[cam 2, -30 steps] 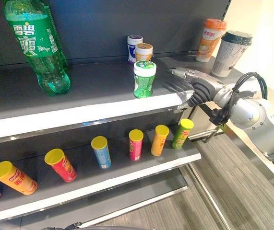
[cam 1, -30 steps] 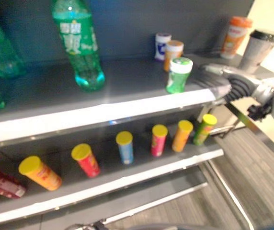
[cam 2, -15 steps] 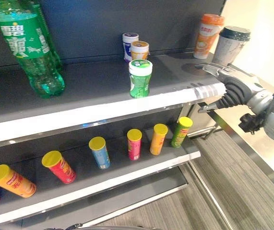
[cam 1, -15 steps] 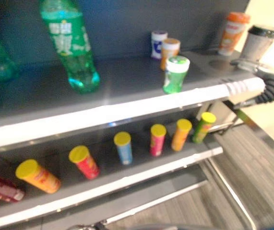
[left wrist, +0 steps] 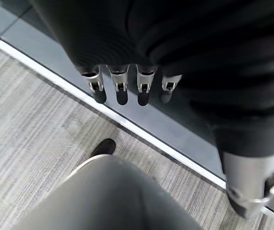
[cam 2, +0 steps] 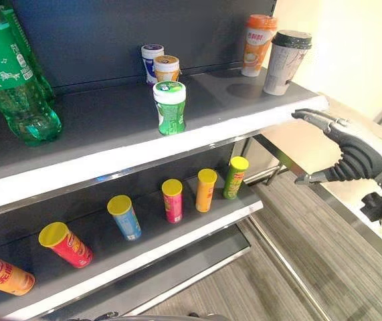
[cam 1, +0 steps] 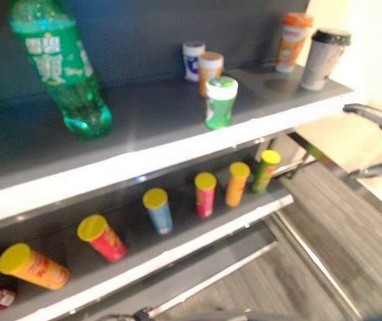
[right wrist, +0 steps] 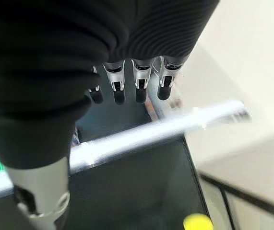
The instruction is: Put the goods on the table back onto the shelves and tidy them up.
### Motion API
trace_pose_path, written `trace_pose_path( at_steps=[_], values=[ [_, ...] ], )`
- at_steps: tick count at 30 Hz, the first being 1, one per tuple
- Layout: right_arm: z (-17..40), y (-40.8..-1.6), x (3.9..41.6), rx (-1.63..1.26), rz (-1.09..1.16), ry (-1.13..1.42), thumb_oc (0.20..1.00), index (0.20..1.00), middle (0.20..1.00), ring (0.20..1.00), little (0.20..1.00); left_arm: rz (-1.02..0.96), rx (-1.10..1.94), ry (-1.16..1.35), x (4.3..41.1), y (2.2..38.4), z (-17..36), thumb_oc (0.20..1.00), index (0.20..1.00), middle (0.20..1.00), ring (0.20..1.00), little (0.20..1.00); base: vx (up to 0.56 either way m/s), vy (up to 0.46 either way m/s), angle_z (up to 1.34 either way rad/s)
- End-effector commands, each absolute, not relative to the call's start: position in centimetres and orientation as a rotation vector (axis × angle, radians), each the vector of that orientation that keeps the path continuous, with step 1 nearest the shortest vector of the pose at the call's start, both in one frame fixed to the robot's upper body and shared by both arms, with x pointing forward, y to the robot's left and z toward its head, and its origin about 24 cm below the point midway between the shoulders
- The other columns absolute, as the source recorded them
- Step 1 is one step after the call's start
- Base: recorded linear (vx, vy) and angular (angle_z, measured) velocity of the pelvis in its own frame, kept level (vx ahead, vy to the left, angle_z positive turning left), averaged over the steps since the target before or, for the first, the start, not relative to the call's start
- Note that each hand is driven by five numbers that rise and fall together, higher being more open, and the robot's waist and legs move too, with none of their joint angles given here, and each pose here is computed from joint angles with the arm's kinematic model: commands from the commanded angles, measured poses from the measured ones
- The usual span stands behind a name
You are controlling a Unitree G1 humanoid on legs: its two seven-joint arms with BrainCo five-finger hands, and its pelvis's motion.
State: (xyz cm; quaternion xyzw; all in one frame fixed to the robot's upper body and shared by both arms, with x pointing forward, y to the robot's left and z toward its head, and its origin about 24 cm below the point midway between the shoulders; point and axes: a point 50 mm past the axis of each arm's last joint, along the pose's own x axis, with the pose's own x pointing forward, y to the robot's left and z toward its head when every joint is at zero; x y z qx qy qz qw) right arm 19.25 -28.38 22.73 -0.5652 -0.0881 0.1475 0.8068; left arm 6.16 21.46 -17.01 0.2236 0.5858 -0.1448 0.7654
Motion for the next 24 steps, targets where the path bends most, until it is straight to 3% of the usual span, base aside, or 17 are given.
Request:
trace_pose_path(
  at_steps=[1, 4, 5, 7, 9, 12, 13, 14, 15, 17, 18, 21, 24],
  values=[
    [22.4, -29.6, 18.5, -1.105, 0.282, -0.159, 1.0, 1.0, 1.0, 1.0, 1.0, -0.376, 0.461, 1.297, 5.5, 20.6, -17.3, 1.0, 1.0, 1.0, 1.0, 1.0, -0.01, 0.006, -0.05],
    [18.7, -31.5, 17.4, -1.006, 0.274, 0.031, 1.0, 1.0, 1.0, 1.0, 1.0, -0.377, 0.443, 1.307, 5.0, 20.7, -17.3, 1.0, 1.0, 1.0, 1.0, 1.0, -0.01, 0.008, 0.0],
    [14.0, -31.8, 16.2, -0.889, 0.349, 0.224, 1.0, 1.0, 1.0, 1.0, 1.0, -0.406, 0.442, 1.299, 5.0, 20.5, -17.3, 1.0, 1.0, 1.0, 1.0, 1.0, 0.0, 0.0, 0.0],
    [13.8, -31.8, 16.3, -0.886, 0.352, 0.223, 1.0, 1.0, 1.0, 1.0, 1.0, -0.402, 0.443, 1.301, 5.0, 20.6, -17.3, 1.0, 1.0, 1.0, 1.0, 1.0, 0.0, 0.0, 0.0],
    [6.1, -32.2, 14.8, -0.638, 0.36, 0.476, 1.0, 1.0, 1.0, 1.0, 1.0, -0.452, 0.461, 1.284, 5.0, 20.3, -17.2, 1.0, 1.0, 1.0, 1.0, 1.0, -0.03, 0.036, 0.03],
    [-1.2, -32.0, 14.1, -0.511, 0.28, 0.674, 1.0, 1.0, 1.0, 1.0, 1.0, -0.49, 0.492, 1.276, 5.1, 20.3, -17.2, 1.0, 1.0, 1.0, 1.0, 1.0, -0.03, 0.027, 0.08],
    [-1.2, -31.9, 14.2, -0.511, 0.281, 0.673, 1.0, 1.0, 1.0, 1.0, 1.0, -0.488, 0.492, 1.276, 5.1, 20.4, -17.2, 1.0, 1.0, 1.0, 1.0, 1.0, -0.02, 0.016, 0.12],
    [-3.5, -31.1, 14.3, -0.453, 0.239, 0.712, 1.0, 1.0, 1.0, 1.0, 1.0, -0.49, 0.509, 1.276, 5.3, 20.4, -17.2, 1.0, 1.0, 1.0, 1.0, 1.0, -0.03, 0.015, 0.1],
    [-8.3, -28.8, 13.9, -0.202, 0.092, 0.799, 1.0, 1.0, 1.0, 1.0, 1.0, -0.479, 0.517, 1.28, 5.3, 20.3, -17.2, 1.0, 1.0, 1.0, 1.0, 1.0, -0.03, 0.01, 0.05],
    [-11.9, -26.5, 12.8, 0.054, -0.074, 0.895, 1.0, 1.0, 1.0, 1.0, 1.0, -0.458, 0.53, 1.287, 5.4, 20.5, -17.3, 1.0, 1.0, 1.0, 1.0, 1.0, -0.03, -0.017, 0.01],
    [-14.6, -25.1, 10.9, 0.24, -0.246, 1.034, 1.0, 1.0, 1.0, 1.0, 1.0, -0.427, 0.531, 1.29, 5.8, 20.5, -17.3, 1.0, 1.0, 1.0, 1.0, 1.0, -0.01, -0.038, 0.08],
    [-16.9, -23.3, 6.5, 0.417, -0.498, 1.278, 1.0, 1.0, 1.0, 1.0, 1.0, -0.377, 0.54, 1.273, 7.6, 20.7, -17.1, 1.0, 1.0, 1.0, 1.0, 1.0, 0.03, -0.033, 0.2],
    [-17.0, -22.9, 6.2, 0.478, -0.511, 1.259, 1.0, 1.0, 1.0, 1.0, 1.0, -0.365, 0.533, 1.252, 8.6, 21.1, -16.8, 1.0, 1.0, 1.0, 1.0, 1.0, 0.03, -0.02, 0.17]
  ],
)
